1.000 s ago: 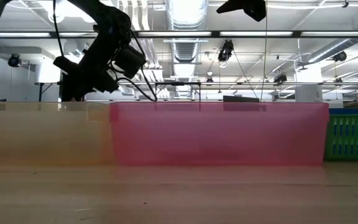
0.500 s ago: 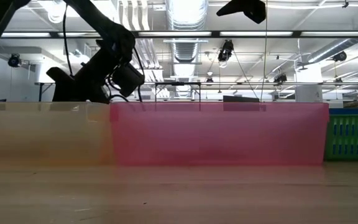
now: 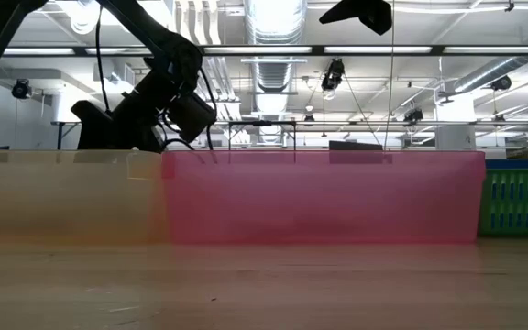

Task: Pick & Place Paint Supplies
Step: Put the pink paint bottle into the blue bin

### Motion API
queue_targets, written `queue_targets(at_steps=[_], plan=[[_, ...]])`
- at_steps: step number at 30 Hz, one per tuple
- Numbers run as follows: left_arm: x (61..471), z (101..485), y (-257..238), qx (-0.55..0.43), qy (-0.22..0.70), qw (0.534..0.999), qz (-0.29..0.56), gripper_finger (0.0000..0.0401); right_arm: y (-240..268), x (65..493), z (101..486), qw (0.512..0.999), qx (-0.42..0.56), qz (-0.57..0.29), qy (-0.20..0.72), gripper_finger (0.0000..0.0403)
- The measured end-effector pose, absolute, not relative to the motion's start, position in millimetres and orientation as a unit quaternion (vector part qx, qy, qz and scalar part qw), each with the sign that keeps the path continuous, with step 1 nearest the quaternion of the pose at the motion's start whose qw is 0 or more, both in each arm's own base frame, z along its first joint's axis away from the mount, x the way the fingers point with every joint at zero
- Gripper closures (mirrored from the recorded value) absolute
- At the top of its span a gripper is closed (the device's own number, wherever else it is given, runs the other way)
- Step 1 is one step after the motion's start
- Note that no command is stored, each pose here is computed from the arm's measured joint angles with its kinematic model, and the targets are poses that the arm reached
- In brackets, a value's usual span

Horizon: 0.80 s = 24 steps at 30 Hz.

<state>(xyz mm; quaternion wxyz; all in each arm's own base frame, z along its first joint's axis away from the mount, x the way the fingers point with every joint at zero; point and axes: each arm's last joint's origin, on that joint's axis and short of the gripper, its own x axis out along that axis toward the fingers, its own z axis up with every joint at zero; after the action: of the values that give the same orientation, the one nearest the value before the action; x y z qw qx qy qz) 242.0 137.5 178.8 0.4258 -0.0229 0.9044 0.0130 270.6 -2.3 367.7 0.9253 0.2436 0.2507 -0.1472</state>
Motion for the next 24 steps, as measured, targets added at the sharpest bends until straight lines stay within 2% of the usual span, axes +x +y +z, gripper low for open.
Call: queue_targets(at_steps=[3,9,12,15,17,20,24], plan=[[244.1,182.8,138.8,-0.020,0.901,0.434,0.018,0.0167,-2.3,270.6,367.7,0.926,0.242,-0.147,0.251,0.0216],[252.3,194.1,143.1,-0.020,0.888,0.458,0.037,0.0161,-2.3,270.6,366.4,0.925,0.242,-0.147,0.253,0.0216],[255.4,198.0,147.5,-0.099,0.865,0.486,0.079,0.0161,-2.3,270.6,364.2,0.924,0.243,-0.149,0.256,0.0216],[254.3,197.7,159.7,-0.248,0.798,0.519,0.180,0.0160,-2.2,270.7,361.6,0.922,0.247,-0.150,0.258,0.0216],[248.3,199.8,166.6,-0.334,0.738,0.523,0.264,0.0160,-2.2,270.7,359.0,0.919,0.252,-0.153,0.262,0.0216],[238.2,209.3,168.4,-0.411,0.636,0.529,0.383,0.0160,-2.0,270.8,356.9,0.916,0.260,-0.153,0.264,0.0216],[217.3,225.4,160.6,-0.508,0.469,0.506,0.516,0.0160,-1.4,270.6,353.9,0.915,0.261,-0.152,0.269,0.0216]])
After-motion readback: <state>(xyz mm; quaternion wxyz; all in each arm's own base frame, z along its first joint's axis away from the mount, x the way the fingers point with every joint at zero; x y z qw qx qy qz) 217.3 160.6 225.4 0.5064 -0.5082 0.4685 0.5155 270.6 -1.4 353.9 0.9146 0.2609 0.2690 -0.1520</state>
